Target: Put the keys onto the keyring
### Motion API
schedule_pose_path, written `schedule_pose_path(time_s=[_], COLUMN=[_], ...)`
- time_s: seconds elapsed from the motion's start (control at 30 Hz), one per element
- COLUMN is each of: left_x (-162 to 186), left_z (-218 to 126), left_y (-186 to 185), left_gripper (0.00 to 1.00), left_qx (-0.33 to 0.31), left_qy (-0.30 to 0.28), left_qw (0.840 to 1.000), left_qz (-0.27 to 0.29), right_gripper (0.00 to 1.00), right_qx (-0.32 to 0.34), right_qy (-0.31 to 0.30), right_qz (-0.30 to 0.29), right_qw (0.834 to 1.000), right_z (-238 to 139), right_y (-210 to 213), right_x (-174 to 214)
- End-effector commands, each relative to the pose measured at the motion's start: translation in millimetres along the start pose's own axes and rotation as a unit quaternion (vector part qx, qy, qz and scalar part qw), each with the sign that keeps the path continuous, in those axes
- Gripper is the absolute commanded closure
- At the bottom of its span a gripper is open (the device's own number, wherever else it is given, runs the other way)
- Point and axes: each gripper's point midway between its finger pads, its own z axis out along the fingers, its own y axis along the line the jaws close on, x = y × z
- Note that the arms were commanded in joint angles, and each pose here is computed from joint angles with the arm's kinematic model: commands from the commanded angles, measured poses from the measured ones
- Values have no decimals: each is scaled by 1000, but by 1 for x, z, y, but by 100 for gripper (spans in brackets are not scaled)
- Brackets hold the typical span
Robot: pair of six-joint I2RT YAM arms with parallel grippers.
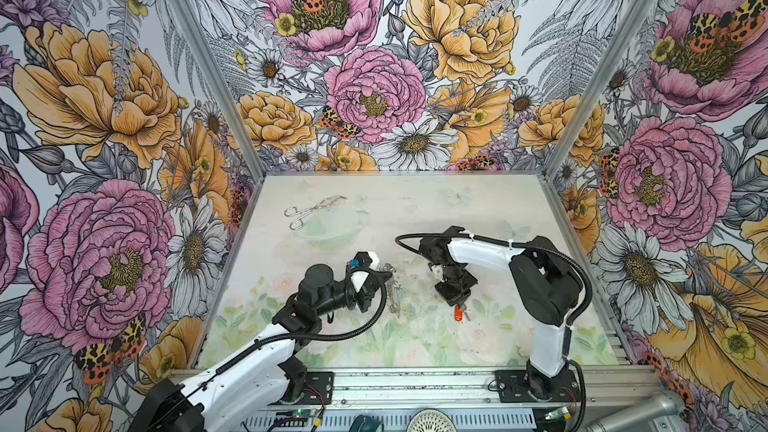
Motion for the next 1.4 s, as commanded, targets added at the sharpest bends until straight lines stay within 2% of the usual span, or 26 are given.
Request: schedule_pose_path(time_s=[0.0, 0.2, 0.33, 0.43, 0.53, 0.7, 1.0, 1.37], left_x=[-13, -12, -12, -12, -11, -11, -10, -10], left_z=[-1, -1, 0, 0, 0, 0, 1, 1], left_y=[3, 3, 3, 3, 3, 3, 3, 3], left_gripper=[100, 100, 100, 100, 100, 100, 100, 100], left_qx=[-3, -3, -3, -3, -3, -4, 0, -1], left_qy=[-26, -26, -25, -25, -24, -24, -23, -23], left_qw=[1000, 1000, 1000, 1000, 1000, 1000, 1000, 1000], left_qz=[3, 3, 4, 3, 2, 3, 2, 1], right_gripper=[100, 99, 86, 79, 77, 78, 82, 85], right_qx=[7, 21, 30, 23, 3, -12, -57, -43], right_qy=[2, 6, -16, -46, -78, -131, -212, -212], right_qz=[-14, -19, -22, -20, -19, 12, 45, 62], right_qw=[1000, 1000, 999, 998, 997, 991, 975, 974], right_z=[-6, -6, -14, -26, -38, -44, -31, -7], right_y=[1, -2, -4, -3, 3, 0, 8, 2], right_x=[-4, -11, -16, -20, -22, -16, -6, -13])
